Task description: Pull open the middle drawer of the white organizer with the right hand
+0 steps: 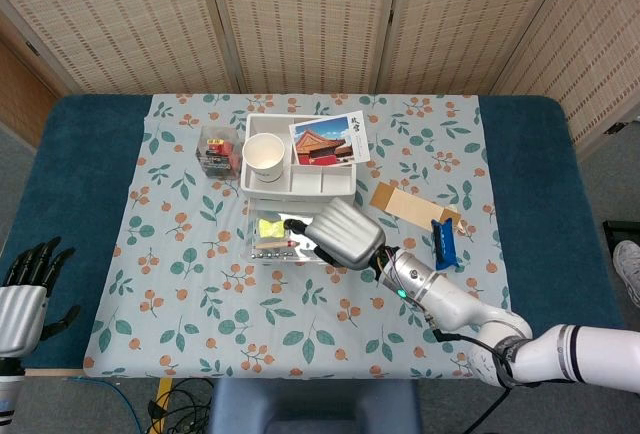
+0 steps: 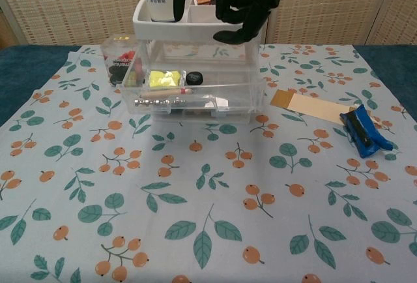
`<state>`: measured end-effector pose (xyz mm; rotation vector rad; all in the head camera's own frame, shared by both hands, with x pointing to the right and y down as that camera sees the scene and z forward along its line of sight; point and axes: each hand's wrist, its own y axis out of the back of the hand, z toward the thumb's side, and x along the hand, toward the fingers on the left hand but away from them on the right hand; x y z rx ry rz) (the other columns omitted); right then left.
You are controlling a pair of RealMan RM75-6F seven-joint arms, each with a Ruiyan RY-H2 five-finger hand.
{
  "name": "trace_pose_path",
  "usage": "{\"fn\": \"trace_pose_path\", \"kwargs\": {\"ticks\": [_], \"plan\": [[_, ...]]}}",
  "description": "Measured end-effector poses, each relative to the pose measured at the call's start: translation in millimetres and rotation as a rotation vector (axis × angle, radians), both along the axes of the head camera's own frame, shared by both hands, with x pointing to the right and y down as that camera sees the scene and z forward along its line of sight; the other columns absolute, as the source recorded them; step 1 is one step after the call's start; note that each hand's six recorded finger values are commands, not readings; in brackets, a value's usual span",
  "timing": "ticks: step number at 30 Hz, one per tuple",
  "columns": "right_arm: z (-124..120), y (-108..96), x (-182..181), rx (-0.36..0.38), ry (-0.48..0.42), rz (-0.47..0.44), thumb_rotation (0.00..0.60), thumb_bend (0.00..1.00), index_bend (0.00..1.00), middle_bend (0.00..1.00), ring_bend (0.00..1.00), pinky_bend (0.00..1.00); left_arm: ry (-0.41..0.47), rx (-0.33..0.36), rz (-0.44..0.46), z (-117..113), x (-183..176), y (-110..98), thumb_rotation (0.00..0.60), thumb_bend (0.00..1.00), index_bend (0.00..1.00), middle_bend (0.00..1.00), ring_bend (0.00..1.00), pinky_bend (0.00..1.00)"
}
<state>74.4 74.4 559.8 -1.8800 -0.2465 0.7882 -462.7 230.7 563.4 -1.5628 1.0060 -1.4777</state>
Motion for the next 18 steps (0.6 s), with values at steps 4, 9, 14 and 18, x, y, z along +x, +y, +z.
{"fn": "trace_pose_path", "kwargs": {"ticks": [4, 9, 14, 18], "plan": [[17, -6, -22, 0.053, 0.054, -0.027, 0.6, 0.45, 0.29, 0.93, 1.0, 1.0, -0.004, -0.001, -0.005, 0, -2, 1, 0.6, 0.22, 0.14, 0.06, 0.06, 0.09], [37, -11, -36, 0.09, 0.117, -0.05, 0.6, 0.44, 0.3, 0.93, 1.0, 1.0, -0.006, -0.001, -0.016, 0, -5, 3, 0.6, 0.22, 0.15, 0.06, 0.06, 0.09], [52, -9, -39, 0.111, 0.165, -0.072, 0.6, 0.41, 0.3, 0.93, 1.0, 1.0, -0.008, -0.004, -0.023, 0, -7, 5, 0.6, 0.22, 0.15, 0.06, 0.06, 0.09], [61, -8, -39, 0.141, 0.2, -0.09, 0.6, 0.34, 0.31, 0.94, 1.0, 1.0, -0.006, -0.002, -0.021, 0, -7, 4, 0.6, 0.22, 0.16, 0.06, 0.06, 0.09]]}}
